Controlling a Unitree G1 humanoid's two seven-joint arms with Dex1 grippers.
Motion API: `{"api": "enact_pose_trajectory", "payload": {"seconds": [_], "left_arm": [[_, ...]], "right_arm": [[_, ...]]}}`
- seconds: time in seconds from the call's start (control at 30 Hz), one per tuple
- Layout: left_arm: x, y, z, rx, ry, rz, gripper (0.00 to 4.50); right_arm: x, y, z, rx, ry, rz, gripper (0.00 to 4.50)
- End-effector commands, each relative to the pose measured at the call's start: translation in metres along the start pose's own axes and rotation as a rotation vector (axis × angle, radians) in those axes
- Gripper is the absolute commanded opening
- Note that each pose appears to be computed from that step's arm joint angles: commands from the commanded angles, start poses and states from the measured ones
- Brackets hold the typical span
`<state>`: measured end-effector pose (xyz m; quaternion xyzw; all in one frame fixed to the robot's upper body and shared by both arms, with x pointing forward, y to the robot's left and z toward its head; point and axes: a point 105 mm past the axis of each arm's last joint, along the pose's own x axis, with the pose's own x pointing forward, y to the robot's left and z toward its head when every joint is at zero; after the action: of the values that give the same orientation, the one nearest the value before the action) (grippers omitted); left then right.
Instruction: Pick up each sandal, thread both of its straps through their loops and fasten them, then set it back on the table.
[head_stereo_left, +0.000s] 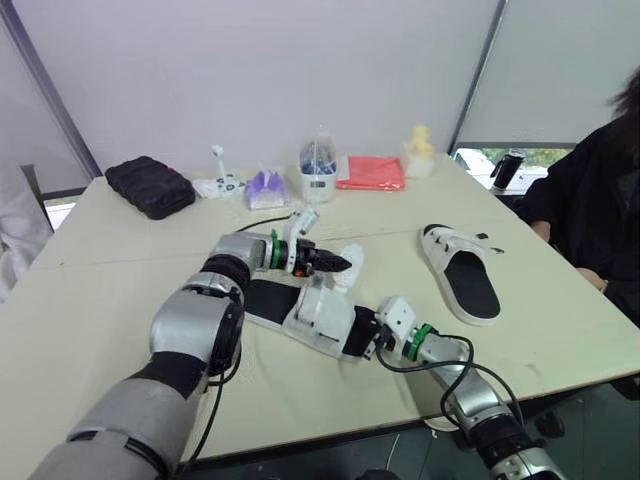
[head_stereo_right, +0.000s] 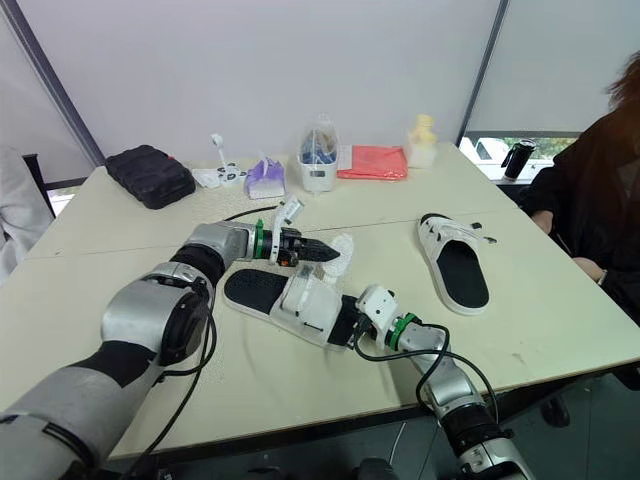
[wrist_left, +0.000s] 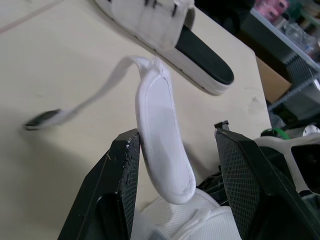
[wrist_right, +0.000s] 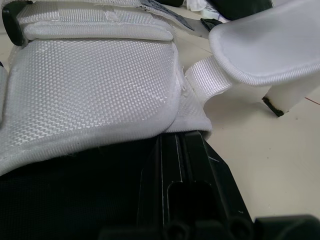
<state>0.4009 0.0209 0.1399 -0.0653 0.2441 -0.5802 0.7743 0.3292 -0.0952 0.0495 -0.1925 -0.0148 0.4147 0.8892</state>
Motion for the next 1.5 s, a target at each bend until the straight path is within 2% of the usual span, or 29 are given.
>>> {"api": "enact_pose_trajectory", "payload": {"seconds": [0.03,0.17,0.33,0.5,0.6,0.7,0.83,0.9,1.07,1.13,1.2,1.23,1.27,1.37,1.43,1.5], "left_arm": [[0.005,-0.004,0.012,0.035,-0.034,0.002,2.39],[0.015,-0.009,0.021,0.024,-0.087,-0.002,2.39],[0.027,-0.018,0.019,0.041,-0.063,-0.039,2.39],[0.036,-0.026,0.035,0.020,-0.144,-0.043,2.39],[0.038,-0.026,0.037,0.040,-0.145,-0.034,1.52],[0.035,-0.025,0.033,0.064,-0.113,-0.041,0.02],[0.030,-0.025,0.032,0.078,-0.092,-0.055,0.02],[0.025,-0.027,0.038,0.074,-0.119,-0.082,0.02],[0.006,-0.027,0.084,0.020,-0.368,-0.061,0.02],[-0.002,-0.027,0.097,0.064,-0.431,-0.038,0.02],[-0.005,-0.028,0.102,0.254,-0.424,0.002,0.02],[-0.005,-0.032,0.099,0.398,-0.409,-0.003,0.02],[-0.004,-0.037,0.090,0.607,-0.374,-0.010,0.02],[-0.008,-0.070,0.024,1.160,-0.252,-0.205,0.02],[-0.017,-0.082,-0.004,1.354,-0.254,-0.248,0.02],[-0.026,-0.088,-0.016,1.510,-0.282,-0.237,0.02]], "right_arm": [[-0.016,0.051,-0.067,0.119,0.268,0.149,0.00],[-0.021,0.057,-0.068,0.125,0.273,0.142,0.00],[-0.028,0.062,-0.069,0.140,0.279,0.110,0.00],[-0.033,0.066,-0.069,0.154,0.289,0.085,0.00],[-0.034,0.067,-0.070,0.159,0.292,0.079,0.00],[-0.034,0.066,-0.070,0.160,0.295,0.077,0.00],[-0.033,0.061,-0.071,0.153,0.298,0.078,0.00],[-0.031,0.058,-0.070,0.145,0.297,0.086,0.00],[-0.028,0.052,-0.070,0.131,0.296,0.100,0.00],[-0.027,0.051,-0.070,0.128,0.297,0.103,0.00],[-0.030,0.050,-0.072,0.116,0.307,0.108,0.00],[-0.031,0.049,-0.074,0.114,0.311,0.109,0.00],[-0.033,0.049,-0.075,0.115,0.315,0.111,0.00],[-0.037,0.051,-0.078,0.113,0.328,0.135,0.00],[-0.037,0.050,-0.079,0.112,0.332,0.144,0.00],[-0.036,0.048,-0.079,0.110,0.332,0.146,0.00]]}}
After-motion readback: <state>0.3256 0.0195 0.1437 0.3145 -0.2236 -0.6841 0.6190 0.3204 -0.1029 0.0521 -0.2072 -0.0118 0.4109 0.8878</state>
